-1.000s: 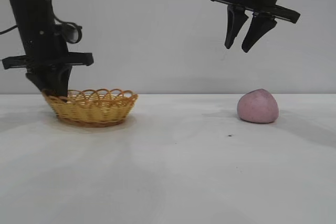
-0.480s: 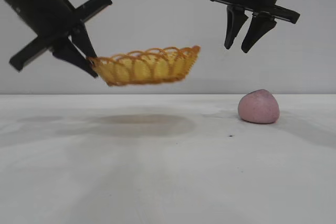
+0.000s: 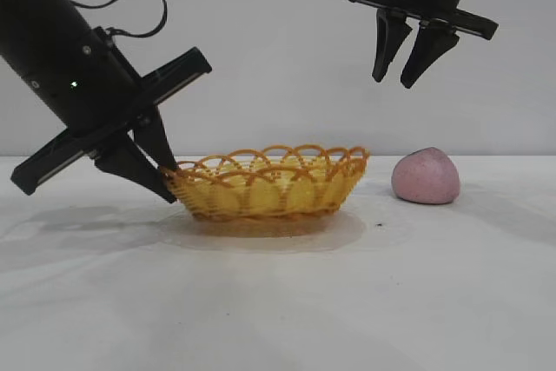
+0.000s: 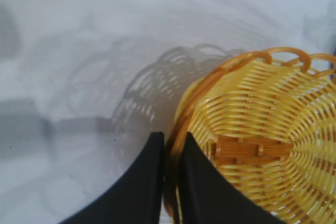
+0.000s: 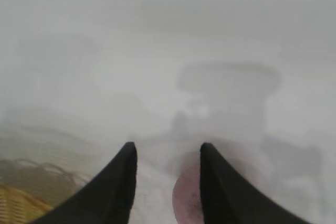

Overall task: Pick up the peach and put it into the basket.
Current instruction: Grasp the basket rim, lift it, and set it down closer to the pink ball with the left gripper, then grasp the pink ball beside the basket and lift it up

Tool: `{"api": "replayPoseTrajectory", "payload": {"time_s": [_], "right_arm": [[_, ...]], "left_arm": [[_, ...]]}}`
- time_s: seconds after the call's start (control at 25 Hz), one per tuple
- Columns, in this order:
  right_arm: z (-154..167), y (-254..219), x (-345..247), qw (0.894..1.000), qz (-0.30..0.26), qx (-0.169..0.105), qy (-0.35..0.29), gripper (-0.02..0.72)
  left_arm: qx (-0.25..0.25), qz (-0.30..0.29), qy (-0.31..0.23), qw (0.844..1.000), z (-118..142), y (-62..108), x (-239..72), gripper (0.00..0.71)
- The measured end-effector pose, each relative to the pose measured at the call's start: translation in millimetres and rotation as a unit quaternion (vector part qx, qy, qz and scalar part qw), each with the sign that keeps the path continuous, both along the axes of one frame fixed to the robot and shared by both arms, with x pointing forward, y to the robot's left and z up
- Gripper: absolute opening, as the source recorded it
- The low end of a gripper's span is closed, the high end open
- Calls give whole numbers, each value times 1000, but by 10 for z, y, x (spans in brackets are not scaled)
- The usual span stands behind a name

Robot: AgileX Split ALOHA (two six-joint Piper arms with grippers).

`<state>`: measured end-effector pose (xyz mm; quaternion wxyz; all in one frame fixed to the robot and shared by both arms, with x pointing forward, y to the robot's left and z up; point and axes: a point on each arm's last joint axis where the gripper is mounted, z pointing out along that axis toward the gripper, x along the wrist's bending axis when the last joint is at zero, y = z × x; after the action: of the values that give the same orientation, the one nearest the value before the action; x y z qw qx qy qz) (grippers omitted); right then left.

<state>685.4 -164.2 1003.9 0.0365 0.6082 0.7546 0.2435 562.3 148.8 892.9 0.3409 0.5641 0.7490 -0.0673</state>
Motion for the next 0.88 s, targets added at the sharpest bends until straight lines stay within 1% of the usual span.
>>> {"api": "replayPoseTrajectory", "payload": {"time_s": [0.12,0.16,0.2,0.28,0.36,0.4,0.44,0.52,0.6,0.64,0.68,0.72,0.76,0.8,0.88], "right_arm": [[0,1,0,1000,0,1,0,247],[0,1,0,1000,0,1,0,247],[0,1,-1,1000,0,1,0,247],[0,1,-1,1000,0,1,0,247],[1,3,-1,1000,0,2,1,247],[1,3,-1,1000,0,2,1,247],[1,4,-1,1000,-1,3,1,247],[2,6,-1,1000,-1,4,1,247],[3,9,-2,1000,-2,6,2,247],[3,9,-2,1000,-2,6,2,247],[3,9,-2,1000,-2,6,2,247],[3,9,-2,1000,-2,6,2,247],[2,9,-3,1000,-1,6,3,247],[2,9,-3,1000,-1,6,3,247],[3,11,-4,1000,-2,7,3,247]], "left_arm": [[4,-8,-5,1000,35,15,-23,358],[4,-7,-6,1000,55,44,-50,399],[4,2,-7,1000,84,109,-64,384],[6,20,-4,1000,118,321,-122,384],[5,25,-14,1000,191,554,-174,384],[4,18,-29,999,258,674,-190,384],[3,6,-48,999,343,763,-194,384],[-8,2,-78,997,501,942,-191,384],[19,-13,-103,994,611,1088,-173,384],[46,-28,-103,993,618,1159,-167,384],[82,-50,-97,991,615,1219,-169,384],[119,-64,-80,988,595,1278,-187,384],[141,-60,-56,987,566,1328,-210,384],[173,-71,-36,982,534,1376,-241,384],[216,-68,-11,974,512,1456,-275,384]]}}
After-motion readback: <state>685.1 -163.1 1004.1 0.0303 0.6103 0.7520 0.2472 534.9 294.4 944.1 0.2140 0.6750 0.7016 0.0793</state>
